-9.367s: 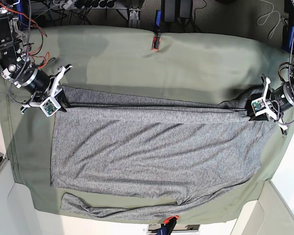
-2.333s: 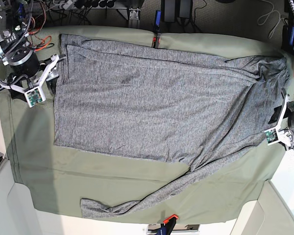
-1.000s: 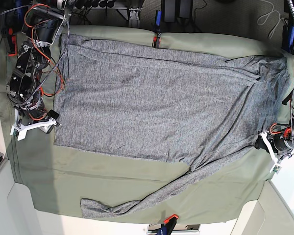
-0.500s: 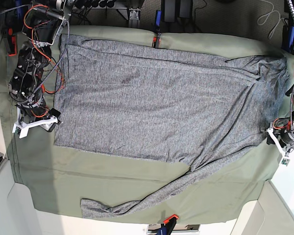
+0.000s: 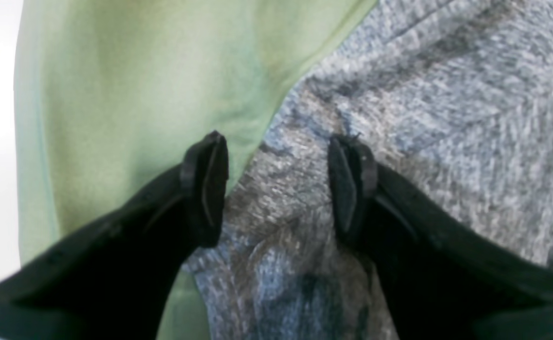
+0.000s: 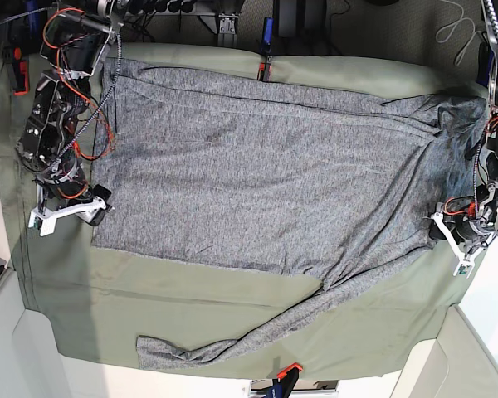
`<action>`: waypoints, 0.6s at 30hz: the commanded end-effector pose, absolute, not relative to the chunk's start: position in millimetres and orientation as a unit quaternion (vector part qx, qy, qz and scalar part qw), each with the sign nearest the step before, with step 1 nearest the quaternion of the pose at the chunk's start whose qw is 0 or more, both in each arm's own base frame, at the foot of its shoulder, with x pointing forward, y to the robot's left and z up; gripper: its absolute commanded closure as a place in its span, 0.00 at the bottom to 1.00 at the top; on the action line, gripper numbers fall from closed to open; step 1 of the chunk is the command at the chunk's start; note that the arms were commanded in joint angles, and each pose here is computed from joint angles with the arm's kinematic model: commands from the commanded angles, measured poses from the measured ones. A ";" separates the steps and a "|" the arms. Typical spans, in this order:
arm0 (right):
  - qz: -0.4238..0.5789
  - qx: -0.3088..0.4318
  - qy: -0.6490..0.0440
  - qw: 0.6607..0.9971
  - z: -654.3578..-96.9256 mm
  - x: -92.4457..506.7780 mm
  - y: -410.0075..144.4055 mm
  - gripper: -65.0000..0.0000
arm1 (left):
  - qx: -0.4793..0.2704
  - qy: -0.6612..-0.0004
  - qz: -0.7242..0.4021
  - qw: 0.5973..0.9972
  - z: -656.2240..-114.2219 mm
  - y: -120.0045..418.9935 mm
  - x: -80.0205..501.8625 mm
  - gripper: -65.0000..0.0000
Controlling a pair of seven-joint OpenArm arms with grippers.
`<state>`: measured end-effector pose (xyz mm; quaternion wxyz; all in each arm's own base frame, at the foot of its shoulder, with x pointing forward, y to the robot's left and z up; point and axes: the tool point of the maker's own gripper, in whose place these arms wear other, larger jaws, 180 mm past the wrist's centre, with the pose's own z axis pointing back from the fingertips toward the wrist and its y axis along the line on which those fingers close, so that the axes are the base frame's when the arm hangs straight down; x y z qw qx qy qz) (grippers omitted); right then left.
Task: Fold the T-shirt properly
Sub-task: 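Move both grippers along the shirt sides toward the hem corners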
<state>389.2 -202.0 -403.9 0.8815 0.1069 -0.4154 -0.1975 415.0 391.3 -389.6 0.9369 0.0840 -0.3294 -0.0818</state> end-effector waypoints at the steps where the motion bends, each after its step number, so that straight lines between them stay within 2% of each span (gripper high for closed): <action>1: -0.192 0.118 -0.428 0.875 -392.6 398.1 -198.3 0.49 | 0.093 -0.350 -0.083 0.928 -370.0 400.3 425.9 0.44; 7: -0.185 0.136 -0.429 0.874 -392.7 399.4 -183.2 0.49 | 0.058 -0.343 -0.117 0.930 -373.7 384.3 423.4 0.44; 9: -0.186 0.139 -0.429 0.873 -392.8 399.5 -180.8 0.49 | 0.058 -0.343 -0.117 0.930 -373.7 384.4 423.4 0.53; 11: -0.187 0.142 -0.429 0.872 -392.4 400.0 -179.4 0.49 | 0.057 -0.348 -0.117 0.928 -372.5 383.9 424.8 0.70; 13: -0.187 0.142 -0.429 0.872 -392.6 399.7 -179.2 0.49 | 0.055 -0.362 -0.119 0.923 -369.3 382.2 428.5 0.81; 18: -0.186 0.141 -0.429 0.873 -392.6 399.8 -179.5 0.49 | 0.054 -0.391 -0.129 0.910 -361.3 379.1 436.5 0.84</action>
